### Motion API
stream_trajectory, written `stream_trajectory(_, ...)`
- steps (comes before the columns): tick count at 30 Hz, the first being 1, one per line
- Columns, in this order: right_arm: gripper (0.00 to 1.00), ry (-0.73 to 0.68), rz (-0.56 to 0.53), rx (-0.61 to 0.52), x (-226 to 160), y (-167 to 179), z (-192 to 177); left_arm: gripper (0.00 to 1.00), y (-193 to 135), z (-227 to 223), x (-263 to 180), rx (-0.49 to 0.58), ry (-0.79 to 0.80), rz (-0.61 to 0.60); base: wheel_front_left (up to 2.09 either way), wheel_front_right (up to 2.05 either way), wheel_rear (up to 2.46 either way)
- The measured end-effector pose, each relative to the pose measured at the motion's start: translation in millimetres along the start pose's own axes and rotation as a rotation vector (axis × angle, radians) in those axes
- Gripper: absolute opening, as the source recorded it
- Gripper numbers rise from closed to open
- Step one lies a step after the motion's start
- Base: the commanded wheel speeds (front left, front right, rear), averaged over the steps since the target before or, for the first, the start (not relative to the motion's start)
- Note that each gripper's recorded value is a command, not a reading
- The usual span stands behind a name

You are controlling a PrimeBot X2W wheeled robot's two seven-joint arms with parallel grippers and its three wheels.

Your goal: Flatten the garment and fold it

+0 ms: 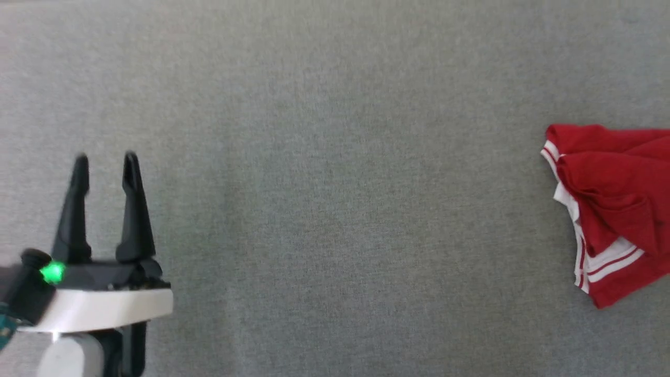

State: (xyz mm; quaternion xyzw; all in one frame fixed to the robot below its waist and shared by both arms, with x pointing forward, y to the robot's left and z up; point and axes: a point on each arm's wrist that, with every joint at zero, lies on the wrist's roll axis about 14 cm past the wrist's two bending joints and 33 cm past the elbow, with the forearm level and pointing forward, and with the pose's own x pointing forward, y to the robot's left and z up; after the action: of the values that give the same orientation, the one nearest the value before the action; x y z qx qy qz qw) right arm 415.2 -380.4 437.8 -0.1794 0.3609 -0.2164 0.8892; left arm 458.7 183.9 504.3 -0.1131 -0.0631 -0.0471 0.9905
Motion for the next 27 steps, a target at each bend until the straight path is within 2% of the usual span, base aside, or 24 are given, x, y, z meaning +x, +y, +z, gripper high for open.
stream_trajectory(8,1.00,-0.231,0.149,0.132,-44,34,33,1.00,5,14,-35,-0.006,0.011,0.048,0.00,0.00,0.00)
stream_trajectory(14,1.00,-0.462,0.245,0.185,-87,54,63,1.00,3,46,-53,0.117,-0.056,0.045,0.00,0.00,0.00)
stream_trajectory(19,1.00,-0.707,0.278,0.299,-127,54,94,1.00,1,60,-72,0.152,-0.084,0.056,0.00,0.00,0.00)
stream_trajectory(23,1.00,-0.789,0.313,0.351,-146,59,92,1.00,2,65,-87,0.158,-0.092,0.073,0.00,0.00,0.00)
stream_trajectory(27,1.00,-0.800,0.388,0.421,-156,74,75,1.00,1,62,-105,0.173,-0.074,0.079,0.00,0.00,0.00)
